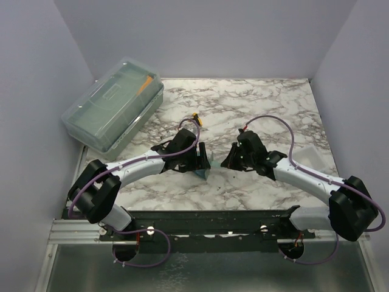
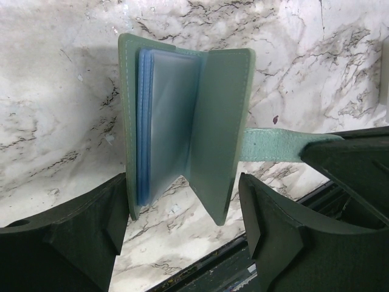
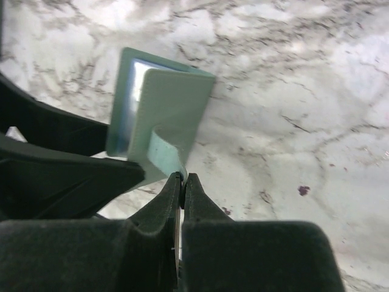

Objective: Put the credit cards into the card holder
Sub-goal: Open the card holder at the center of the board.

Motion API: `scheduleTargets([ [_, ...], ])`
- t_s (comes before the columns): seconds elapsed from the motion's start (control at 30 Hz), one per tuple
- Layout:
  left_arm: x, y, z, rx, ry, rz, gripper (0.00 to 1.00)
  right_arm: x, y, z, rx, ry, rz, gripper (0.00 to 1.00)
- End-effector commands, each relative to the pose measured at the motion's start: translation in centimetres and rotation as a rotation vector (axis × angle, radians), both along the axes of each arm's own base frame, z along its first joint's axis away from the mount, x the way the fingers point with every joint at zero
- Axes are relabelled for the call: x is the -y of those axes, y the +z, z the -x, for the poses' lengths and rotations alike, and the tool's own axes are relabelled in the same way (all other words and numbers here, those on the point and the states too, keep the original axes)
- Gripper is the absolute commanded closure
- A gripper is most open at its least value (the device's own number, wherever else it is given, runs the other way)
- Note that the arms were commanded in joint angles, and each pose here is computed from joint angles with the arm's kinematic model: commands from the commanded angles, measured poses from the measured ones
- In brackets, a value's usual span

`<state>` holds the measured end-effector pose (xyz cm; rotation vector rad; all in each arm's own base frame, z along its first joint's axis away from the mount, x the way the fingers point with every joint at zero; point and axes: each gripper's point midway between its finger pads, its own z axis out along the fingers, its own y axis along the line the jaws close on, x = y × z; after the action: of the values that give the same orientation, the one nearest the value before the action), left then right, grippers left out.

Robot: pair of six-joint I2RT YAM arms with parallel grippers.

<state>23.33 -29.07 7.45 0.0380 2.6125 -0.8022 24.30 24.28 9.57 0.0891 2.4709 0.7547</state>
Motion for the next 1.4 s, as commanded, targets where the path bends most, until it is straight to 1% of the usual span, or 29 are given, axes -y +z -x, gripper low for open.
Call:
scheduleTargets([
  [0.0,0.9,1.6,-0.5,0.043,-0.013,0.039,0.22,3.5,-2.9,1.1,-0.062,-0.106,0.136,1.00],
  [0.1,1.1,2.2,-0.6,0.055,-0.018,0.057,0.19,4.4,-3.3,1.3,-0.075,-0.137,0.168,1.00],
  [0.17,1.2,2.4,-0.7,0.057,-0.018,0.064,0.20,4.4,-3.3,1.3,-0.077,-0.140,0.170,1.00],
  [0.27,1.3,2.3,-0.8,0.058,-0.011,0.066,0.30,5.0,-3.7,1.5,-0.088,-0.154,0.199,1.00],
  [0.3,1.3,2.4,-0.8,0.058,-0.008,0.069,0.31,5.3,-3.8,1.5,-0.094,-0.166,0.213,1.00],
  [0.5,1.5,2.8,-0.8,0.065,-0.011,0.087,0.34,7.2,-4.0,2.0,-0.108,-0.221,0.283,1.00],
  [0.6,1.6,2.8,-0.8,0.067,-0.010,0.090,0.42,7.4,-3.7,1.9,-0.098,-0.225,0.288,1.00],
  [0.7,1.7,2.7,-0.8,0.058,-0.009,0.095,0.46,6.8,-3.8,1.8,-0.096,-0.203,0.270,1.00],
  [0.73,1.8,2.7,-0.8,0.055,-0.010,0.098,0.48,6.6,-3.8,1.7,-0.094,-0.197,0.263,1.00],
  [0.77,1.8,2.6,-0.8,0.051,-0.010,0.098,0.53,6.5,-4.0,1.7,-0.094,-0.194,0.262,1.00],
  [0.93,1.9,2.6,-0.6,0.042,-0.012,0.111,0.65,6.6,-4.6,1.5,-0.111,-0.199,0.290,1.00],
  [1.03,1.9,3.0,-0.7,0.057,-0.007,0.120,0.66,7.0,-5.0,1.6,-0.109,-0.208,0.307,1.00],
  [1.2,2.3,3.5,-0.6,0.060,-0.016,0.139,0.72,7.3,-4.9,1.6,-0.110,-0.213,0.321,1.00],
  [1.37,2.9,2.6,-0.5,0.020,-0.033,0.137,0.88,6.9,-4.6,1.3,-0.113,-0.201,0.322,0.99],
])
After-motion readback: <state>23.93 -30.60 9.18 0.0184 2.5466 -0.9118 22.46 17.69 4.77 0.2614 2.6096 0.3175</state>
